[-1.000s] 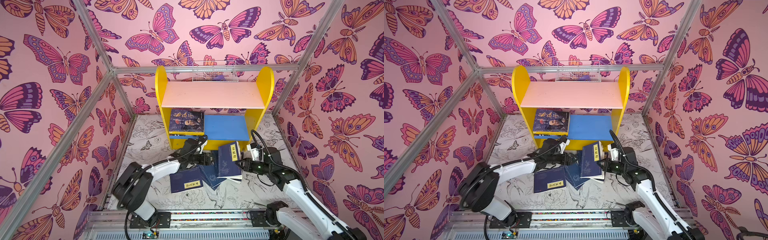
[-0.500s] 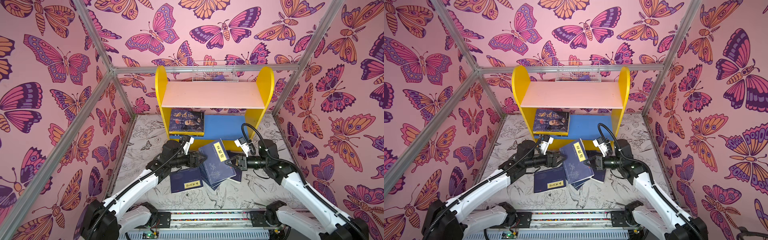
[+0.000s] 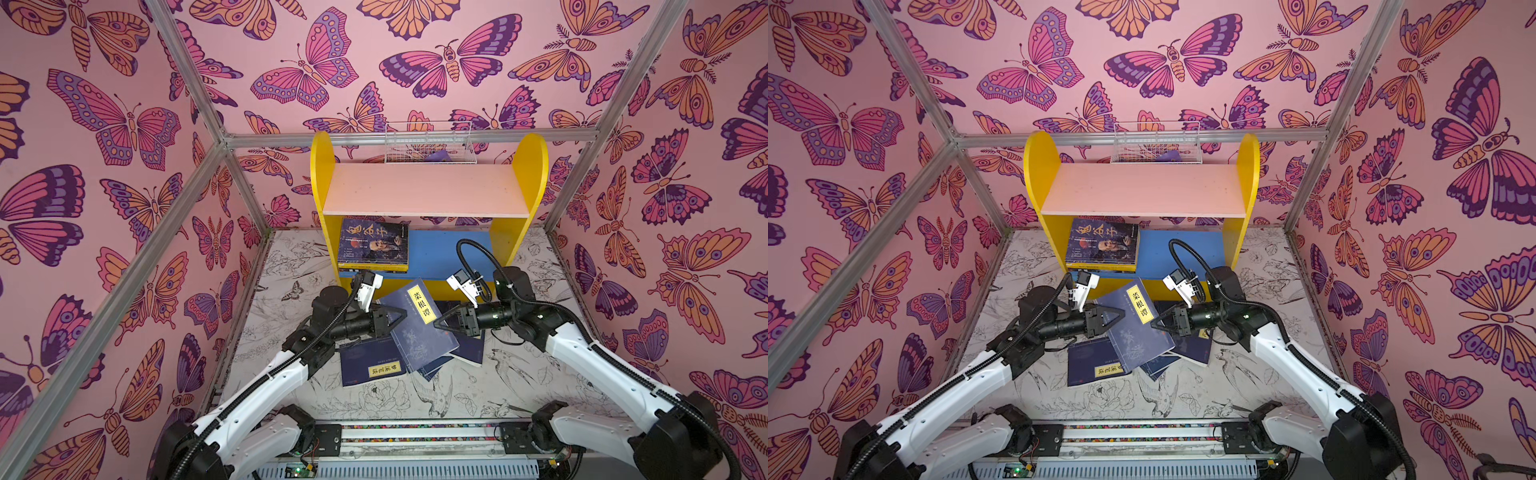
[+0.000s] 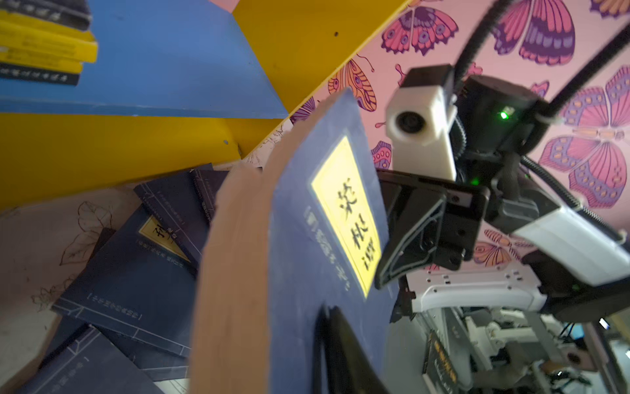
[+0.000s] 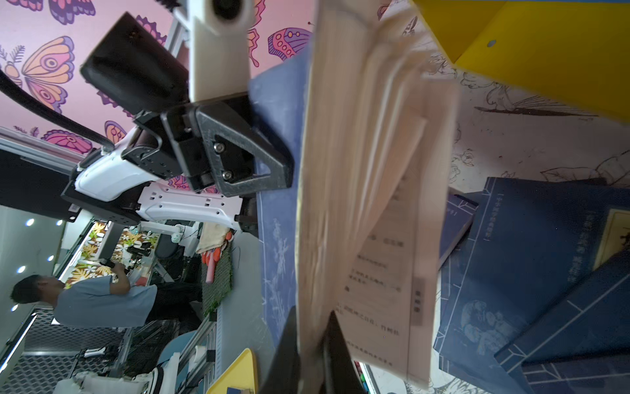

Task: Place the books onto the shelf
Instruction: 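Grasp and lift the dark blue book upright with both grippers, then carry the upright dark blue book toward the shelf with both grippers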

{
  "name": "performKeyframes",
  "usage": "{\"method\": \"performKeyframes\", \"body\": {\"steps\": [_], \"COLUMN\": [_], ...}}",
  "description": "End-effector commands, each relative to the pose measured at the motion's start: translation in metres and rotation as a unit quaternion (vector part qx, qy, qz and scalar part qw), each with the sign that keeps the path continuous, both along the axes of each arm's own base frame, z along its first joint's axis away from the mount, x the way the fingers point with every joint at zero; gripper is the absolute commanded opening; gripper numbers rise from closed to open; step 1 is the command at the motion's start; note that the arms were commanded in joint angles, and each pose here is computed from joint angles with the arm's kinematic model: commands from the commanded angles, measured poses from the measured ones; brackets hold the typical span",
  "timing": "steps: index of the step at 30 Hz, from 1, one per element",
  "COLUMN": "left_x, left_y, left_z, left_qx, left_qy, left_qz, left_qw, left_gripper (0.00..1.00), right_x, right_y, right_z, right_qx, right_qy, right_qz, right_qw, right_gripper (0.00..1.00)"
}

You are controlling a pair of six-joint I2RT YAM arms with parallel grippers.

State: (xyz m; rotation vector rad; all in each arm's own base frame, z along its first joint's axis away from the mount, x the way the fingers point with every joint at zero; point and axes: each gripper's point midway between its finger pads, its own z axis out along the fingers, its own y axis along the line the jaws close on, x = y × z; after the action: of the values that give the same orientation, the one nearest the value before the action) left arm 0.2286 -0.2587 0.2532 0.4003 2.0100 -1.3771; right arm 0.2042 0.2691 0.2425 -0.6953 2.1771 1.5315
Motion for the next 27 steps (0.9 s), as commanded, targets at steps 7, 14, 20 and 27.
{"method": "performKeyframes", "body": {"steps": [7,14,20,27], "left_x": [0.004,-0.014,-0.001,0.002], "left_y": [0.016,0.039,0.088,0.094], "left_z": [0.048,0.116,0.167,0.205], "left_qx": [-0.063,-0.145,-0.224,-0.336], "left_qy": [-0.076,-0.167,-0.235,-0.253], "left_qz": [0.06,0.092,0.231,0.231], "left_qw": [0.993,0.971,0.917,0.877], "left_gripper": [0.06,0.0,0.0,0.0], "right_x": [0.044,0.003,-0.026,-0.006], "right_y": [-0.038,-0.03,-0.013,0.019], "right_z": [-0.007,0.034,0.083,0.116], "right_qx": [-0.032,0.076,0.127,0.177], "right_qy": [-0.01,-0.029,-0.068,-0.084], "right_qz": [-0.146,-0.059,0.003,-0.017], "right_qw": [0.989,0.995,0.99,0.981], "right_gripper": [0.77,0.8,0.8,0.78]}}
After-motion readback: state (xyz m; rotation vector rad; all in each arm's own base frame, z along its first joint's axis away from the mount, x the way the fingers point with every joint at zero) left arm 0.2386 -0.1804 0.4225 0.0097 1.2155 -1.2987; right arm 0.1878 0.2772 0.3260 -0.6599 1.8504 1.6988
